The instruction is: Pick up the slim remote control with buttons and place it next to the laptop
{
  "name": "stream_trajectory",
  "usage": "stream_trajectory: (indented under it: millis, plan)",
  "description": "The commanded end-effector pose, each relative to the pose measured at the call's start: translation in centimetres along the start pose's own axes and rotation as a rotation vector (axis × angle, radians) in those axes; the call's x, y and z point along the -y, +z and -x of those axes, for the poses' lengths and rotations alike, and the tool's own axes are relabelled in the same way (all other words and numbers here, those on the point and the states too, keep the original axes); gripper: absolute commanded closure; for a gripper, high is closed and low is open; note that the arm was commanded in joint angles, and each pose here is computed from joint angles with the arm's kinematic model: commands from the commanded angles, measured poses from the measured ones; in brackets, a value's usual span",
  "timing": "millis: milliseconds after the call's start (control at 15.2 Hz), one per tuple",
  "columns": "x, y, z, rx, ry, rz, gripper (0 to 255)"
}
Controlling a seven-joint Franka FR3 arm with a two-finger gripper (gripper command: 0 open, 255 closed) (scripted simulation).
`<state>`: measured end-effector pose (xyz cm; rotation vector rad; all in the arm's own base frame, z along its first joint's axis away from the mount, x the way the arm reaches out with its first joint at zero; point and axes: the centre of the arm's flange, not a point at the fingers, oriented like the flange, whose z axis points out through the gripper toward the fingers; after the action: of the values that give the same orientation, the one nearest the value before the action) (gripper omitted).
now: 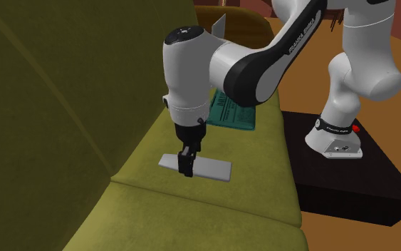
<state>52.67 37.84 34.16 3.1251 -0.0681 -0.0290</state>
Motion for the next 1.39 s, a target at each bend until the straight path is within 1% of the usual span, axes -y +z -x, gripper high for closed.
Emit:
stream_trajectory:
  millis: [0,528,594,1188,1320]
  plan:
    - [-0.1,1.4,0.0,0.0,0.0,0.0,0]
    - [-0.1,1.4,0.0,0.0,0.0,0.0,0]
    - [-0.1,1.4,0.0,0.0,0.0,0.0,255]
    - [-0.1,1.4,0.0,0.0,0.0,0.0,255]
    - [-0.1,0.4,0.0,0.0,0.0,0.0,255]
